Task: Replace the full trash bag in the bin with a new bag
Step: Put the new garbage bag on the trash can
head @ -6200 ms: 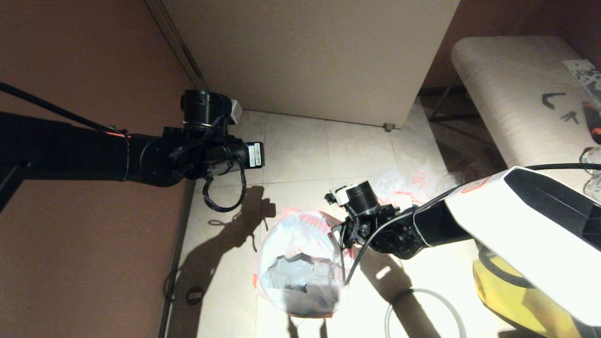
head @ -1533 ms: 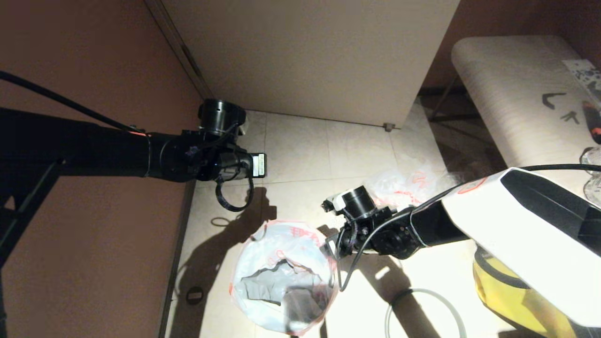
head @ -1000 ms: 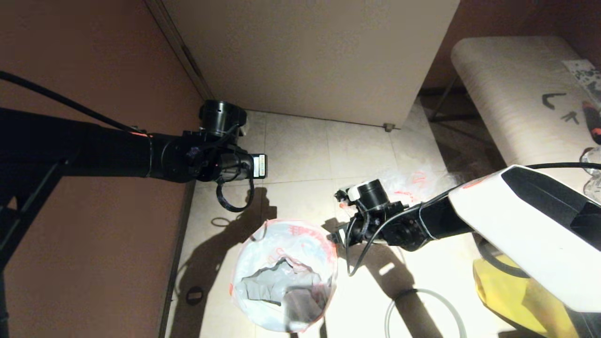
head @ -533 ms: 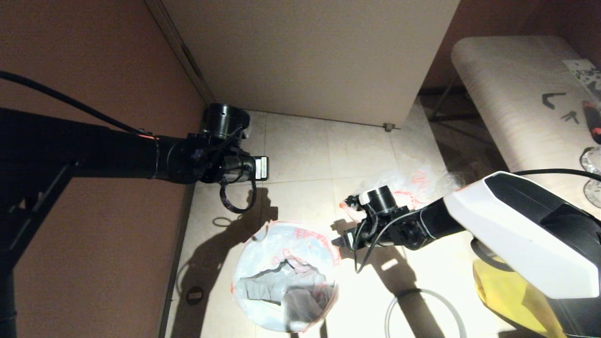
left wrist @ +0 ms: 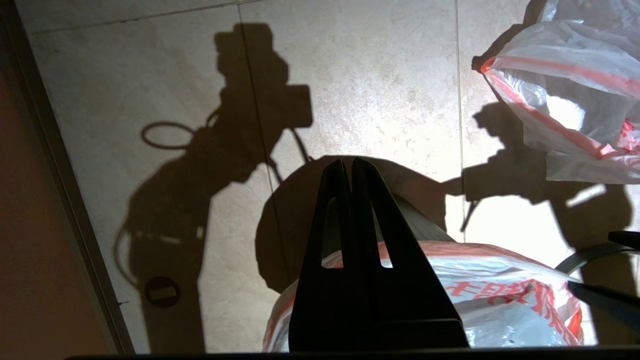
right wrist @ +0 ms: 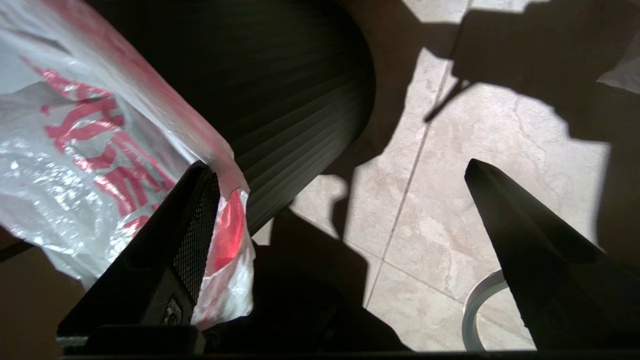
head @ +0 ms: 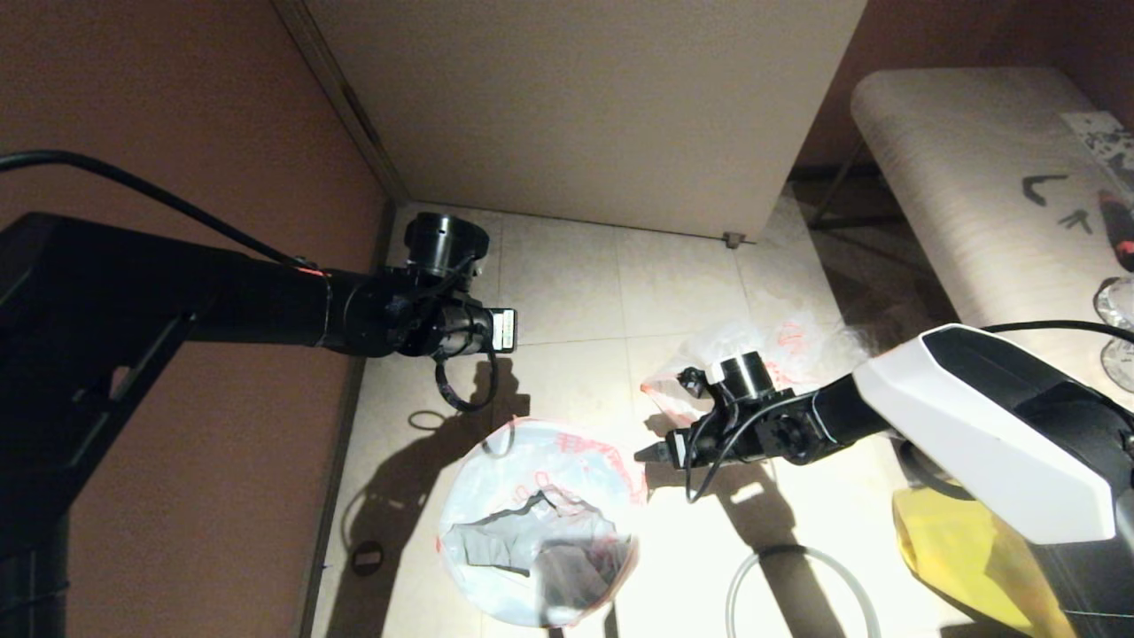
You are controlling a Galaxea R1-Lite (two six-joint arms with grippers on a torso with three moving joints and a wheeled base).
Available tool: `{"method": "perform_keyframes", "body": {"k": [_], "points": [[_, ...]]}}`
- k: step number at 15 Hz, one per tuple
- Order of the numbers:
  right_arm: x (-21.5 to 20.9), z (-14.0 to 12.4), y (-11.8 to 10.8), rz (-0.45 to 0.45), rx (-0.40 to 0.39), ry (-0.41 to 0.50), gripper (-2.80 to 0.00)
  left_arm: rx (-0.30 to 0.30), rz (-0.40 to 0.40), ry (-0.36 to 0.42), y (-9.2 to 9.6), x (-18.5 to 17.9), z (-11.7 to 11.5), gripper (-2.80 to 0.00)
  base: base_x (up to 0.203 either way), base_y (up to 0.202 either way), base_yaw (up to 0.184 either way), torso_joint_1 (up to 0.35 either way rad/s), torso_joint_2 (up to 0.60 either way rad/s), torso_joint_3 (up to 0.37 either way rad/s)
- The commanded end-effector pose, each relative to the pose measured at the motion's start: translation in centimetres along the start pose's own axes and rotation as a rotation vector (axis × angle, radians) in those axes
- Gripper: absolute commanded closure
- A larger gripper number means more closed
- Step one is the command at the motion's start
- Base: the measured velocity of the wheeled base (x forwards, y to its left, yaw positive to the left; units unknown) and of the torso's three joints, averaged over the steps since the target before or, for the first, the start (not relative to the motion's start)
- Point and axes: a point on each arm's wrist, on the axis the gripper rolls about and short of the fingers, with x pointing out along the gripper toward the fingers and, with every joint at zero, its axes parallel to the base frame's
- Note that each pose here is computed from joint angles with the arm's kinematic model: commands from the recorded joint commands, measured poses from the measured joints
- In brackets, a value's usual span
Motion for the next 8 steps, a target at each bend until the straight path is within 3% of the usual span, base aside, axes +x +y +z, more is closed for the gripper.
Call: {"method": "perform_keyframes", "body": {"k": [1, 6, 8], "points": [[0.5, -0.4, -1.1, -0.010, 0.013, 0.002, -2.80, 0.001, 0.002, 0.006, -0.1, 0.3, -0.2, 0.00, 0.000, 0.000, 0.000, 0.000, 0.00, 0.000], [1.7, -1.6, -3.3, 0.046, 0.051, 0.037, -2.80, 0.010, 0.005, 0.027, -0.2, 1.1, -0.7, 0.00, 0.000, 0.000, 0.000, 0.000, 0.00, 0.000], [1.5, -1.5, -3.4, 0.128, 0.067, 0.052, -2.80, 0.015, 0.001, 0.033, -0.5, 1.2, -1.0, 0.00, 0.000, 0.000, 0.000, 0.000, 0.00, 0.000]]}}
